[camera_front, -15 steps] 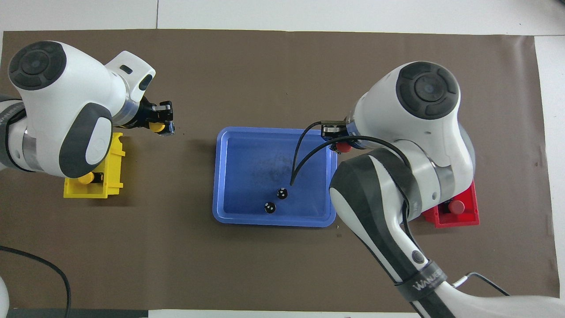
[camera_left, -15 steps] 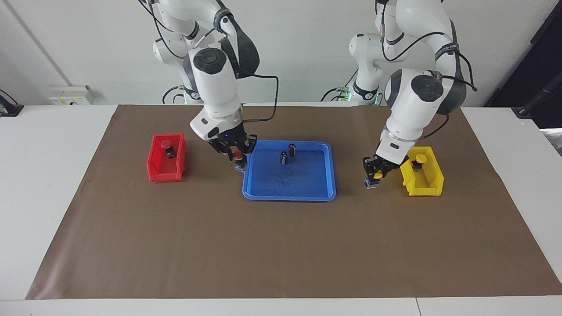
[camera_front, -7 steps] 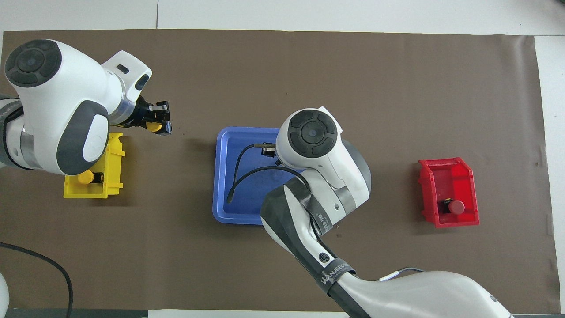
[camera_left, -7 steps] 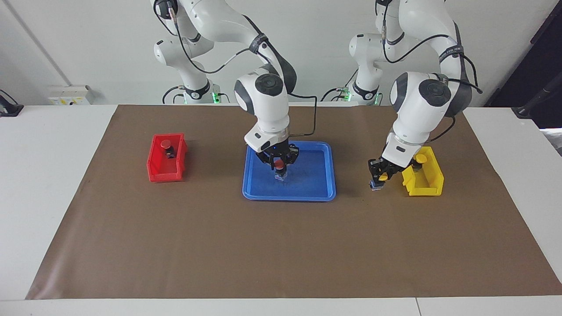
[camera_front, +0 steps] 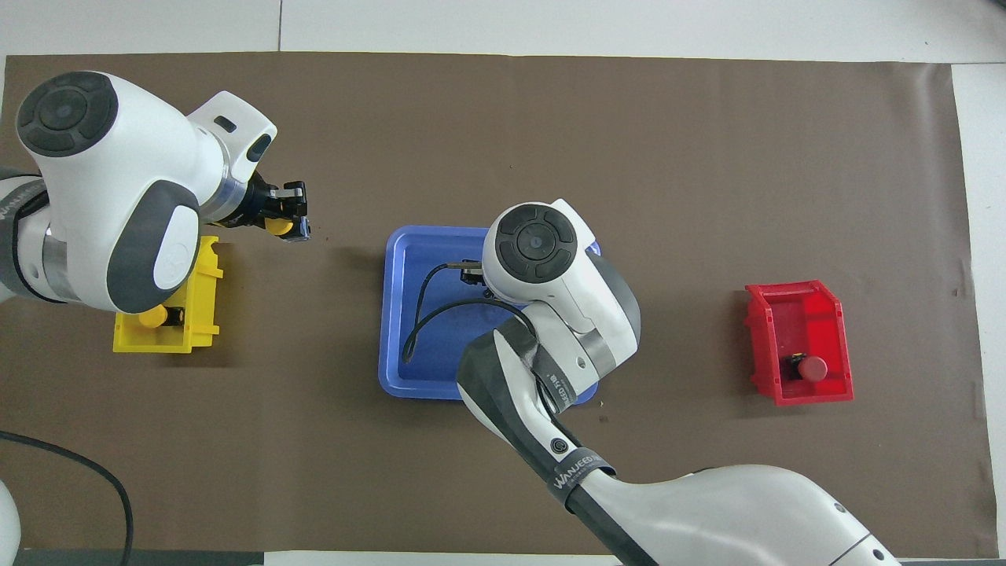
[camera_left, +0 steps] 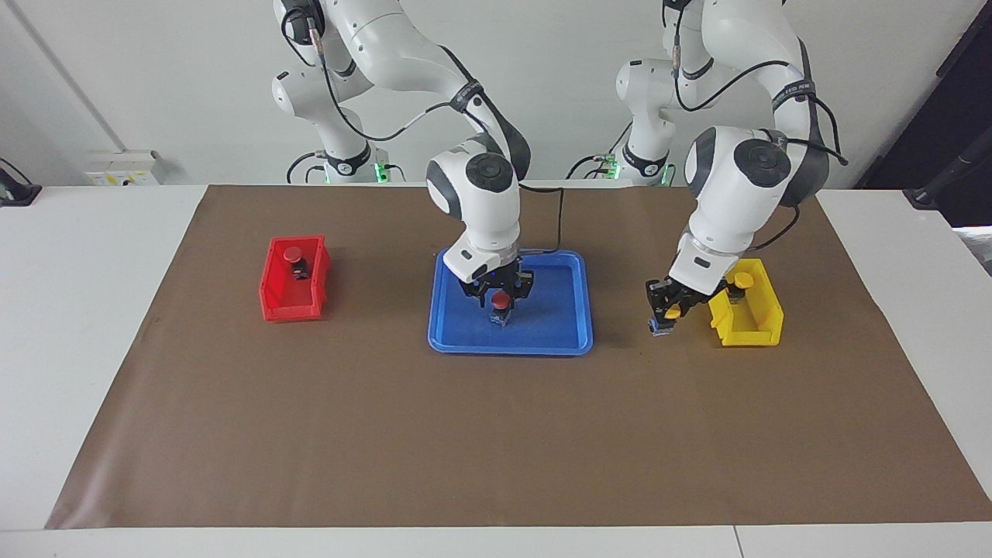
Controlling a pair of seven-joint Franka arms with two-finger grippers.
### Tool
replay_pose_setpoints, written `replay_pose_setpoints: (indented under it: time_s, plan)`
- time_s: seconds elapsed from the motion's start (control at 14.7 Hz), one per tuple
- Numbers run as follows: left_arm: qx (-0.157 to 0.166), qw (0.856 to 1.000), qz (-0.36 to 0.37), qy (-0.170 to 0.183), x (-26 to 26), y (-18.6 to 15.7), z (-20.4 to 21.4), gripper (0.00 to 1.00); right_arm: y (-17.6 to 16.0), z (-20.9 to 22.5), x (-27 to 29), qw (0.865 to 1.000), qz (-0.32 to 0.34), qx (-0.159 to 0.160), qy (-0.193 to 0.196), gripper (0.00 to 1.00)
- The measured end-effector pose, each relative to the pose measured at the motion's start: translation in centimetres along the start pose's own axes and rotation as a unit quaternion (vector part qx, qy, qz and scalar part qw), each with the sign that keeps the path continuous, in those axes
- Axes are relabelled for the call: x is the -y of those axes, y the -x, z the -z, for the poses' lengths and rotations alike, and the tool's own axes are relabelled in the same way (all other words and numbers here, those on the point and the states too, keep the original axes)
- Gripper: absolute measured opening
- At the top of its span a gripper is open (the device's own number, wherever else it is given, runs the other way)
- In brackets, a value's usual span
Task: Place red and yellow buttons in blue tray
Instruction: 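Place the red button in the blue tray with the right gripper, then place the yellow button in the tray while the right gripper returns to the red bin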
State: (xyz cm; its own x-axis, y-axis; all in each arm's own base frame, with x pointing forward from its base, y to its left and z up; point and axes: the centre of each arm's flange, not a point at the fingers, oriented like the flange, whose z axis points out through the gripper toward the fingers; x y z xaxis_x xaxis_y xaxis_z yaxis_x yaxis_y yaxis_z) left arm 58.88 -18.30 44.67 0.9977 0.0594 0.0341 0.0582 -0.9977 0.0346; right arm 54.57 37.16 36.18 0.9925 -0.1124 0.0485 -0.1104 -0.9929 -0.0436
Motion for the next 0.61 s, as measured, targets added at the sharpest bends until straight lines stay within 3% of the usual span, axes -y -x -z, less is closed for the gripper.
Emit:
replay_pose_setpoints:
  time_s: [0.14,0.41,0.61]
  plan:
    - [0.0,1.0,-0.007,0.001,-0.8,0.3,0.0,0.41,-2.0,2.7,-2.1,1.0,-0.007,-0.007,0.015,0.96]
    - [-0.002,0.997,-0.071,0.011,-8.6,3.8,0.0,0.41,-5.2,10.8,-14.7,0.999,0.012,0.01,0.033,0.94]
    - [-0.004,0.995,-0.095,0.02,-14.5,7.1,-0.6,0.41,-3.5,12.8,-26.4,0.999,0.03,0.024,0.033,0.92]
